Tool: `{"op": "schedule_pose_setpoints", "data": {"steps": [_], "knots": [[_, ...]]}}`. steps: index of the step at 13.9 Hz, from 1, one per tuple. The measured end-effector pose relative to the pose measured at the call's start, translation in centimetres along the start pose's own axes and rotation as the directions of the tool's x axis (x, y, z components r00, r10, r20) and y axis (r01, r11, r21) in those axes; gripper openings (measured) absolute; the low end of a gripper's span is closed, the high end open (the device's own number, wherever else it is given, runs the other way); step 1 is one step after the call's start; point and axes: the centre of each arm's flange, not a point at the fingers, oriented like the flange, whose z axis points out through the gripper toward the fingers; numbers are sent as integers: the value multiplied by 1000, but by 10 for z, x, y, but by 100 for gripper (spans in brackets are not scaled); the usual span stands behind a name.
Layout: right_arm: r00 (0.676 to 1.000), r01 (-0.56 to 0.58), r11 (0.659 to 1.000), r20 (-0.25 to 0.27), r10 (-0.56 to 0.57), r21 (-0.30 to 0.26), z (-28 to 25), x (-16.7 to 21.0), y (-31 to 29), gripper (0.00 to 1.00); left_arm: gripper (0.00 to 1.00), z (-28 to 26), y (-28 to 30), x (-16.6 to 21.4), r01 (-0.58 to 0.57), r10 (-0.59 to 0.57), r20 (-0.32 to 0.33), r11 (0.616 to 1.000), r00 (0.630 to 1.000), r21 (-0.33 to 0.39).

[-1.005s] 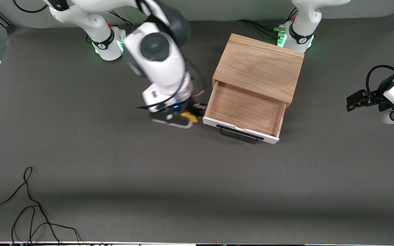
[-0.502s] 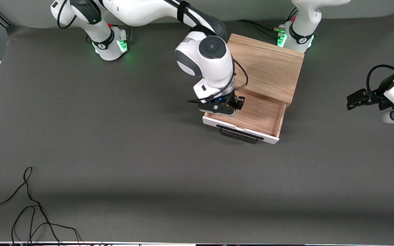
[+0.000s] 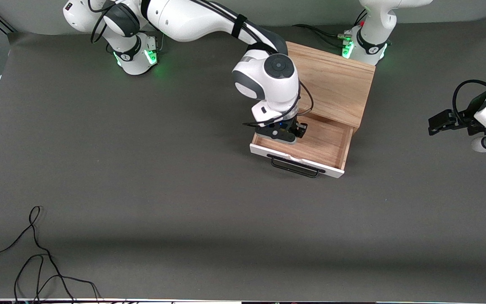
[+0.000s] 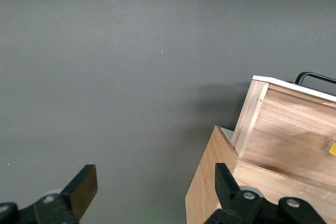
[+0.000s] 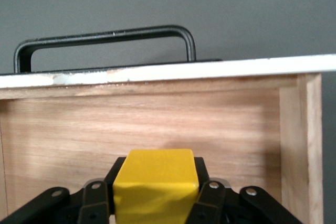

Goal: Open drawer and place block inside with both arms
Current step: 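Lower the cube into the drawer and open the right gripper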

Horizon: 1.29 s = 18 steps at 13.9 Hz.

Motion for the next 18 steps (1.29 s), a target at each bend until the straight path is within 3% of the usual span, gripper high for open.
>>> {"op": "schedule_pose_setpoints", "data": {"steps": [10,12,16,18], "knots": [[999,-40,999,8,40,-27,21,-12,1,56,100,-1,1,0,-3,3,-2,1000,1000,0],[999,-42,999,7,42,-24,20,-12,1,67,100,-1,1,0,-3,3,-3,1000,1000,0],[999,-45,999,0,45,0,8,-9,-4,100,100,-1,1,0,-3,3,-5,1000,1000,0],[999,-52,998,-10,52,22,-11,-2,-7,100,100,-1,1,0,-3,3,-5,1000,1000,0]]}}
